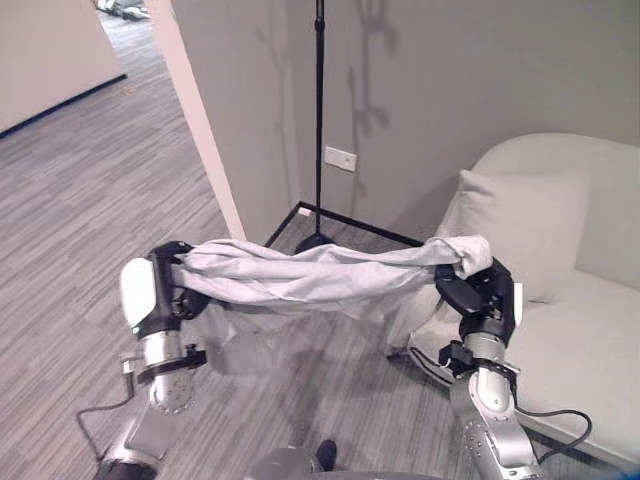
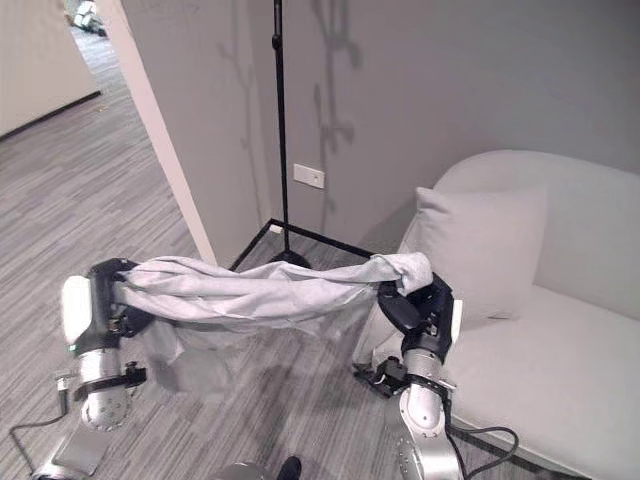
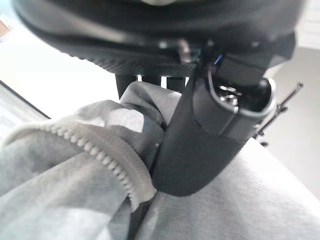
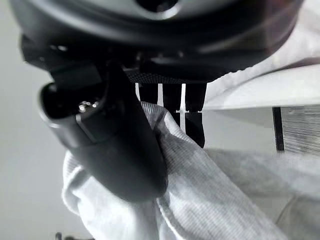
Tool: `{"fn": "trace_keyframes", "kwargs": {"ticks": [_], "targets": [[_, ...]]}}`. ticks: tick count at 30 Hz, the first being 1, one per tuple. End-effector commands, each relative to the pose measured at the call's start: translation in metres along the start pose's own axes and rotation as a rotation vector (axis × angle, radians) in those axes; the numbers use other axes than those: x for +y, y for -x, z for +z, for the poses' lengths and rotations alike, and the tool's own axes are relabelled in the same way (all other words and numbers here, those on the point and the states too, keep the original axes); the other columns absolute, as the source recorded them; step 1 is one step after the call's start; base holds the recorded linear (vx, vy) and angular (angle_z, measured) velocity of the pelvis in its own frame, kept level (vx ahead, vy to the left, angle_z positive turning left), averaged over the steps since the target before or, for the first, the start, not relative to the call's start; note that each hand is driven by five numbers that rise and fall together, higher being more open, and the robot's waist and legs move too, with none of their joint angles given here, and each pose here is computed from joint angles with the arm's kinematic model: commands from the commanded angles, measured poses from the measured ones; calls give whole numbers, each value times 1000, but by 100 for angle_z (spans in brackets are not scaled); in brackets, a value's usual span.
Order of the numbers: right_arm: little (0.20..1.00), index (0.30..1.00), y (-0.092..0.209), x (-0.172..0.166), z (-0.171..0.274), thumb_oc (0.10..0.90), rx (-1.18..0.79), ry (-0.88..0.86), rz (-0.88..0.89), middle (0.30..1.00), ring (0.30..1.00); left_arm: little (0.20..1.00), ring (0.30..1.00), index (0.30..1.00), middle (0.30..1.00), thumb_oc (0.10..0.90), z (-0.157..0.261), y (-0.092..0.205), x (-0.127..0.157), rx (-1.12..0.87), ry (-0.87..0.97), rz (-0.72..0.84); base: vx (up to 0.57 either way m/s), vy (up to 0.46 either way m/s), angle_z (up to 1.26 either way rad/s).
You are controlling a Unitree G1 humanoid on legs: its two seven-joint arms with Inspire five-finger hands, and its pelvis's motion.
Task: Hang the clothes on the sofa on the clothes rack.
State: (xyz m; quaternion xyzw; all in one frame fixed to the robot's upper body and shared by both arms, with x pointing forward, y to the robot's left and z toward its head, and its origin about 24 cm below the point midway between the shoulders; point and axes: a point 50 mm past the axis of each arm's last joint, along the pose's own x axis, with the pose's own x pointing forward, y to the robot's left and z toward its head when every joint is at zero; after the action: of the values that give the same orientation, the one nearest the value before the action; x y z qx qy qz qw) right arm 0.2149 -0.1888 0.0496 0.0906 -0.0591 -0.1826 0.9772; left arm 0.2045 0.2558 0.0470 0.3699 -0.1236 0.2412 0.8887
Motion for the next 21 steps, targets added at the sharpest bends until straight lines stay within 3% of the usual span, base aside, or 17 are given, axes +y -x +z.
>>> {"fn": "trace_keyframes", "kwargs": {"ticks": [1,8,15,17,18,21], "targets": [[300,300,-22,-11,59,400,-340,1,-36,300,300,300,300,300,300,400,27,-27,42,-202,-14,185,57,6,-54],[300,300,-29,-27,68,400,-430,45,-163,300,300,300,300,300,300,400,35,-44,28,-213,27,245,146,10,-11],[300,300,-32,-28,69,400,-445,124,-181,300,300,300,300,300,300,400,37,-45,22,-222,29,234,239,-34,47],[300,300,-36,-29,80,400,-503,197,-181,300,300,300,300,300,300,400,42,-47,19,-241,55,230,298,8,22],[300,300,-52,-28,94,400,-592,345,-244,300,300,300,300,300,300,400,48,-60,20,-293,20,223,188,10,18],[300,300,-70,-23,117,400,-722,406,-331,300,300,300,300,300,300,400,60,-77,20,-367,-41,248,212,111,-15]]}}
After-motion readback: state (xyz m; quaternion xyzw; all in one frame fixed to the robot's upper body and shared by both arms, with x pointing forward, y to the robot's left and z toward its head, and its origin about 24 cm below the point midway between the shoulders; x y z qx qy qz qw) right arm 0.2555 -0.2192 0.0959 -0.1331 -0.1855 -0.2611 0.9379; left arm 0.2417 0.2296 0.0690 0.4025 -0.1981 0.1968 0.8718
